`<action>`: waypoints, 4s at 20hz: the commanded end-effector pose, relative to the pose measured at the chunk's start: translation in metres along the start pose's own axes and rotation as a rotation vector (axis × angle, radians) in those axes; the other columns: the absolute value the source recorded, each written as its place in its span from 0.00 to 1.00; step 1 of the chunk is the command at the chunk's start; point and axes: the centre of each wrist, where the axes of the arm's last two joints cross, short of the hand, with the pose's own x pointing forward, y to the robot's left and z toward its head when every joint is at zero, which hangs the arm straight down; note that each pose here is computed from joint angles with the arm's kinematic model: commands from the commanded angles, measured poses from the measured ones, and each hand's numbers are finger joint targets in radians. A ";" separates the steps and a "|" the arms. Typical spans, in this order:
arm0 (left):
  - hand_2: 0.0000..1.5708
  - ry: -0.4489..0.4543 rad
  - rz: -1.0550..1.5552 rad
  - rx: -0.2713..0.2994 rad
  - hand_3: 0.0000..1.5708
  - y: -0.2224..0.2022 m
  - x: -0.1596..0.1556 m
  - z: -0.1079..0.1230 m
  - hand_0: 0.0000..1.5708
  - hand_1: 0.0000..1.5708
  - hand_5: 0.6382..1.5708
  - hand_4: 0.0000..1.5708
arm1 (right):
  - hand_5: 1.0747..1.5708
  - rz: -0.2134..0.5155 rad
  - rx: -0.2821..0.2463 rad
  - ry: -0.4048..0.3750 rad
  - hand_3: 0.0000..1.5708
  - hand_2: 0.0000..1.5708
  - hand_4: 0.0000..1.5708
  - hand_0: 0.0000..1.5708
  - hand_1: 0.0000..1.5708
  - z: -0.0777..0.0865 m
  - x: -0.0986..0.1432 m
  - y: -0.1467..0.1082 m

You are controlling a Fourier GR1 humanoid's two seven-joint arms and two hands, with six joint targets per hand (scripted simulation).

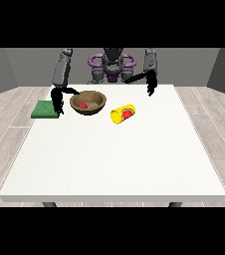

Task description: Pick the cup and pour the ball into the bowl, then pick the bowl and place it on the pad

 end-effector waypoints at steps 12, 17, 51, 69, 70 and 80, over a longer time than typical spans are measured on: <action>0.00 -0.061 0.008 -0.063 0.00 0.004 0.038 -0.023 0.00 0.00 0.99 0.00 | 0.92 -0.094 -0.064 0.027 0.00 0.00 0.15 0.00 0.00 -0.004 -0.014 0.024; 0.00 0.063 0.008 -0.042 0.00 0.000 0.010 -0.003 0.00 0.00 0.99 0.00 | 0.96 -0.095 -0.052 0.125 0.00 0.00 0.24 0.00 0.00 -0.010 -0.020 0.061; 0.00 0.062 0.037 0.055 0.00 0.054 -0.025 0.018 0.00 0.00 1.00 0.00 | 0.97 0.080 -0.236 0.305 1.00 1.00 0.68 1.00 1.00 -0.035 0.086 -0.049; 0.00 -0.278 -0.043 0.134 0.00 0.048 0.039 0.000 0.00 0.00 0.99 0.00 | 0.99 0.108 -0.279 -0.036 0.00 1.00 0.66 1.00 1.00 0.002 0.172 -0.157; 0.00 -0.262 -0.049 0.131 0.00 0.041 0.045 0.008 0.00 0.00 0.99 0.00 | 0.99 0.120 -0.280 -0.002 0.00 1.00 0.67 1.00 1.00 0.012 0.164 -0.165; 0.00 -0.292 -0.060 0.144 0.00 0.048 0.077 0.022 0.00 0.00 0.99 0.00 | 1.00 0.092 -0.273 -0.024 0.14 1.00 0.64 1.00 1.00 0.008 0.194 -0.175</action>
